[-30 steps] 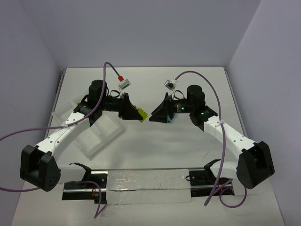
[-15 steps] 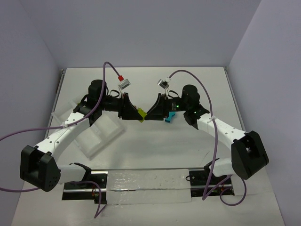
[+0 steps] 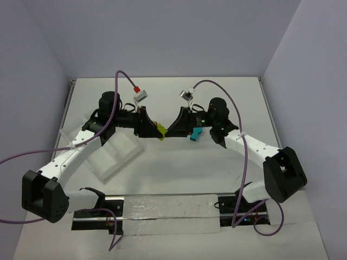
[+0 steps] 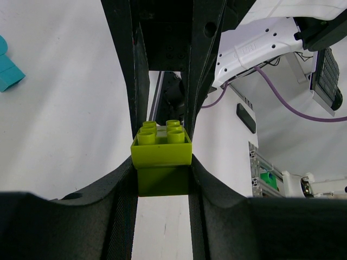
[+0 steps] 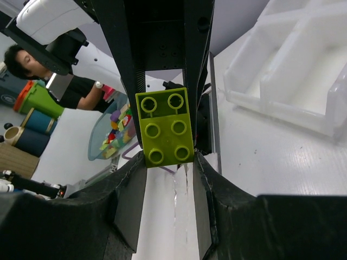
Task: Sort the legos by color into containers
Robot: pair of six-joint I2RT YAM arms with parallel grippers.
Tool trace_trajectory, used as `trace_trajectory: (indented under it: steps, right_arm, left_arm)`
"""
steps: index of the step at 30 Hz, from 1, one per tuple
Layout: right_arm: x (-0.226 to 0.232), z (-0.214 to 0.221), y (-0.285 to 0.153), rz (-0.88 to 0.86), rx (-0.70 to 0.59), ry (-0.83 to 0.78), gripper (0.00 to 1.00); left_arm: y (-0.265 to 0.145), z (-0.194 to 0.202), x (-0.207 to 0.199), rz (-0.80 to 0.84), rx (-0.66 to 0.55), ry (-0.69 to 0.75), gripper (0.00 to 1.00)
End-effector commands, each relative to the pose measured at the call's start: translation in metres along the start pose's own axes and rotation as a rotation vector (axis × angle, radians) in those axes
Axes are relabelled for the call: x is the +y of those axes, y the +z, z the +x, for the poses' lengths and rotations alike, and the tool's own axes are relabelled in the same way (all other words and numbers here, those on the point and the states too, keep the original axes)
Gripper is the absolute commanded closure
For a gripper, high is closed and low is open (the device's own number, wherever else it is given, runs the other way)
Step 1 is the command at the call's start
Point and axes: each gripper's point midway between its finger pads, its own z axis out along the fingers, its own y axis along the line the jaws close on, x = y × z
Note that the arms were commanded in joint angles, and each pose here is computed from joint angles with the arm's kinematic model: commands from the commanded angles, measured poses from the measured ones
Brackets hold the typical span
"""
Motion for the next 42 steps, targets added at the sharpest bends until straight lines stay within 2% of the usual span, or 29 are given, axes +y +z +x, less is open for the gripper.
trace_trajectory:
  steps: [1,3,6,12,14,16,18,20,21,23,24,25,30,42]
  right_arm:
    - [0.027,-0.018,0.012,-0.076,-0.024,-0.096,0.80]
    - [0.026,-0.019,0.012,-0.075,-0.026,-0.090,0.74]
    - [0.026,-0.022,0.014,-0.079,-0.031,-0.087,0.59]
    - [0.024,-0.023,0.018,-0.082,-0.029,-0.080,0.56]
    - [0.024,-0.023,0.019,-0.082,-0.029,-0.078,0.47]
    - [0.024,-0.024,0.020,-0.080,-0.032,-0.079,0.46]
    - [0.024,-0.024,0.020,-0.081,-0.032,-0.079,0.50]
    - [0.024,-0.024,0.020,-0.080,-0.033,-0.079,0.59]
    - [0.024,-0.023,0.020,-0.081,-0.033,-0.081,0.70]
    - [0.026,-0.023,0.020,-0.082,-0.034,-0.084,0.82]
    - [0.027,-0.023,0.020,-0.082,-0.037,-0.087,0.94]
    - [0.028,-0.024,0.019,-0.080,-0.043,-0.088,1.00]
    - [0.024,-0.029,0.013,-0.034,-0.097,-0.070,1.00]
    - [-0.021,-0.039,-0.014,0.234,-0.263,-0.001,1.00]
  left_arm:
    - [0.001,-0.004,-0.008,0.030,-0.015,0.096,1.00]
    - [0.001,-0.004,-0.008,0.029,-0.014,0.096,1.00]
    - [0.002,-0.004,-0.007,0.026,-0.014,0.095,1.00]
    - [0.001,-0.004,-0.008,0.028,-0.014,0.096,1.00]
    - [0.001,-0.003,-0.009,0.029,-0.014,0.097,1.00]
    - [0.001,-0.003,-0.009,0.027,-0.015,0.097,1.00]
    - [0.001,-0.002,-0.008,0.026,-0.014,0.093,1.00]
    - [0.001,-0.002,-0.008,0.026,-0.014,0.093,1.00]
    - [0.001,-0.002,-0.007,0.023,-0.013,0.091,1.00]
    - [0.001,-0.001,-0.006,0.019,-0.013,0.090,1.00]
    - [0.001,-0.001,-0.005,0.015,-0.012,0.087,1.00]
    - [0.001,0.000,-0.004,0.011,-0.011,0.086,1.00]
    - [0.000,0.002,0.000,-0.018,-0.009,0.081,1.00]
    - [-0.002,0.006,0.005,-0.054,-0.014,0.073,1.00]
